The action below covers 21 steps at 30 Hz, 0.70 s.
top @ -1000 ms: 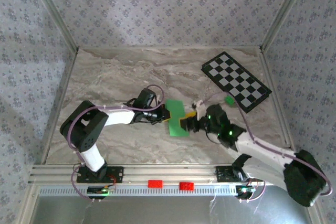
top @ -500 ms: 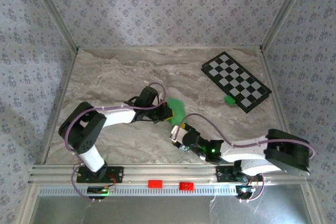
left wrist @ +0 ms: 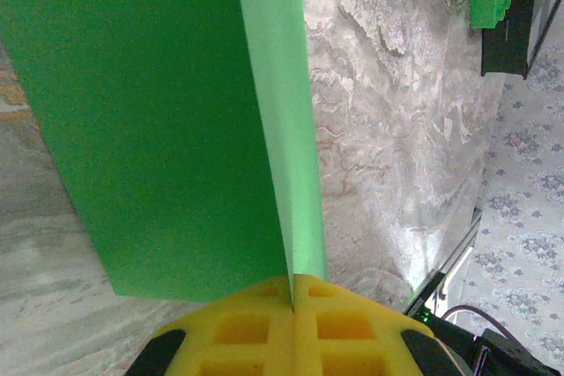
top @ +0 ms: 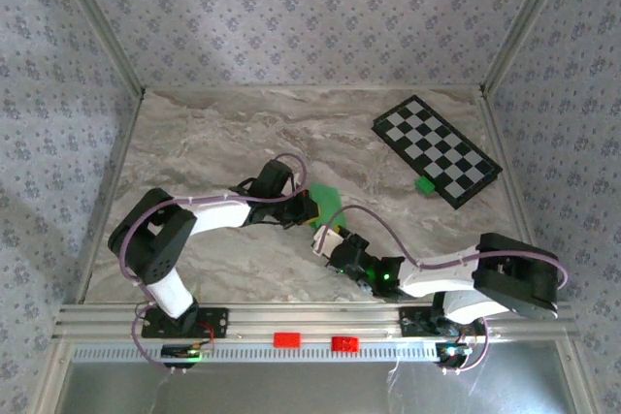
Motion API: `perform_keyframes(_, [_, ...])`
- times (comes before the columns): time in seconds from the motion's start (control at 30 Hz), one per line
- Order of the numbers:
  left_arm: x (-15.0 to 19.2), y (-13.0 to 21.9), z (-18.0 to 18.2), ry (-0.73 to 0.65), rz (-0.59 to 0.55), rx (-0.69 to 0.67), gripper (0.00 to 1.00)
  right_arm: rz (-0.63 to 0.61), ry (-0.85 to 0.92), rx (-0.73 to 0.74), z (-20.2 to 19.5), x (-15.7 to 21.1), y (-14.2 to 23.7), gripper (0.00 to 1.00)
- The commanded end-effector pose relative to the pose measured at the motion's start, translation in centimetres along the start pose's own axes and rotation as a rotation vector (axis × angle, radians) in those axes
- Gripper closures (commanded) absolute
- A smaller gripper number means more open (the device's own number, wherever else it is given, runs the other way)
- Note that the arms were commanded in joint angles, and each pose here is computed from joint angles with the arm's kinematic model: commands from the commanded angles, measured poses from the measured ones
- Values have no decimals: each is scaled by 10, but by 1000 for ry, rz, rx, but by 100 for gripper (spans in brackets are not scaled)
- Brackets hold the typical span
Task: Fold a paper plane with a square sheet of paper (pick it up from the middle)
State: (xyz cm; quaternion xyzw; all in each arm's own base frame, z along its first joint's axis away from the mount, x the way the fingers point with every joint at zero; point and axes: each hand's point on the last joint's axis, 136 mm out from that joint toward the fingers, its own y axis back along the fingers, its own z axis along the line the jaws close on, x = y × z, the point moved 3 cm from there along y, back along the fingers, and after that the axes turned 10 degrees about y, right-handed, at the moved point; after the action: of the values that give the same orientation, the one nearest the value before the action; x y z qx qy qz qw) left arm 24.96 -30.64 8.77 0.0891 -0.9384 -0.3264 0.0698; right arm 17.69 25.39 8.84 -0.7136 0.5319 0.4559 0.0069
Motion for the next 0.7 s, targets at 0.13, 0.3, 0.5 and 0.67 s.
perform_keyframes(0.13, [0,3,-13,-26,-2,18,100,-32,-99,-75,1,-1,3,76])
perform_keyframes(0.3, [0,2,-13,-26,2,20,100,-14,-107,-87,1,3,1,82])
perform_keyframes(0.5, [0,2,-12,-26,2,18,100,-29,-133,-110,1,1,3,89])
perform_keyframes(0.67, [0,3,-14,-27,0,26,100,-53,-154,-140,1,-4,5,90])
